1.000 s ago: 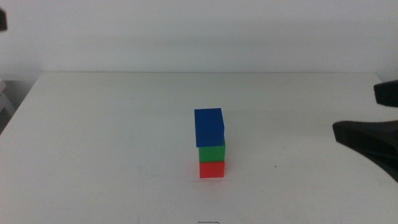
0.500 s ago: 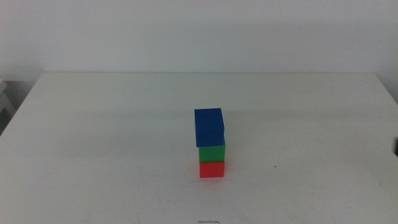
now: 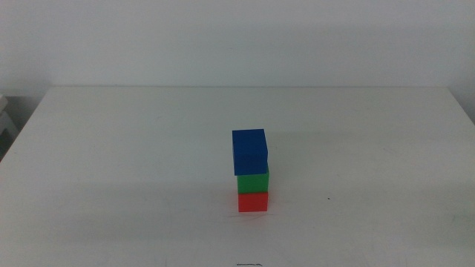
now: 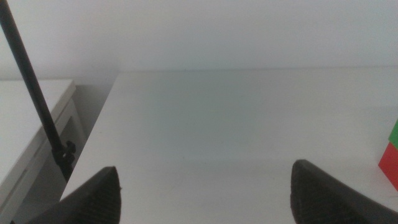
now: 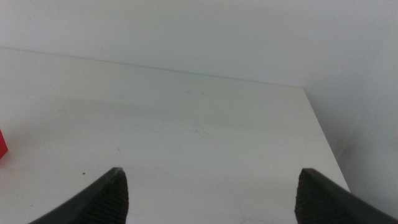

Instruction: Stack red cubes first, then green, then blue cubes in a specific spot.

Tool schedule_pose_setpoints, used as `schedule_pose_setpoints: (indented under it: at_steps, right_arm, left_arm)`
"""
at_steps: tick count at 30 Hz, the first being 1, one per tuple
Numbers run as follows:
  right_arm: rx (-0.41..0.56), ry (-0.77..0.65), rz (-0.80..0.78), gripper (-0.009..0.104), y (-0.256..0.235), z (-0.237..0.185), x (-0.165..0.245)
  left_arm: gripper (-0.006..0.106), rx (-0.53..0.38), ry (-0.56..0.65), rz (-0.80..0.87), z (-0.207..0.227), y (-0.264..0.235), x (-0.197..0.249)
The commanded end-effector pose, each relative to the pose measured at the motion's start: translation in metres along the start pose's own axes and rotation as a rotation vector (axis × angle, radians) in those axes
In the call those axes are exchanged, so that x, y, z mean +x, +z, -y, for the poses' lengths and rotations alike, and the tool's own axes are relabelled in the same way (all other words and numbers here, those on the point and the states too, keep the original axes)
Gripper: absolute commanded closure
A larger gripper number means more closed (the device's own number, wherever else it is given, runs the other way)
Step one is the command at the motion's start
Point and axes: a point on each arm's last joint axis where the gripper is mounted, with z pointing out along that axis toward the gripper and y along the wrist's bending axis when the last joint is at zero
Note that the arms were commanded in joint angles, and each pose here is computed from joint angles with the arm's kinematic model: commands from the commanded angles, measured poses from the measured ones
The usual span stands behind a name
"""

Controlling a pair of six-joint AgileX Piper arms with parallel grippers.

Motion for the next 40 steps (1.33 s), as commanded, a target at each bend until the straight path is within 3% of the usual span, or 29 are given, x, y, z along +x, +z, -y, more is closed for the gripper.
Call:
schedule_pose_setpoints:
  at_steps: [1, 4, 14, 19, 26, 40]
  right_arm:
    - [0.026, -0.018, 0.097, 0.016, -0.002, 0.003, -0.015]
    - [0.026, -0.018, 0.098, 0.016, -0.002, 0.003, -0.015]
    - [0.057, -0.056, 0.214, 0.016, -0.01, 0.005, -0.022]
    - [0.067, -0.05, 0.291, 0.016, -0.004, 0.003, -0.011]
    - [0.045, 0.05, 0.254, 0.016, 0.01, -0.001, 0.028]
    - [0.036, 0.055, 0.231, 0.016, 0.008, -0.003, 0.032]
  left_arm:
    - [0.007, 0.006, -0.006, 0.106, 0.0, -0.004, -0.014]
    - [0.007, 0.007, -0.007, 0.103, 0.001, -0.003, -0.014]
    - [0.007, 0.025, -0.001, 0.357, 0.003, 0.019, -0.005]
    - [0.007, 0.031, -0.006, 0.306, 0.004, 0.036, 0.023]
    - [0.007, 0.041, -0.047, 0.214, 0.005, 0.05, 0.054]
    - [0.007, 0.044, -0.054, 0.252, 0.005, 0.052, 0.059]
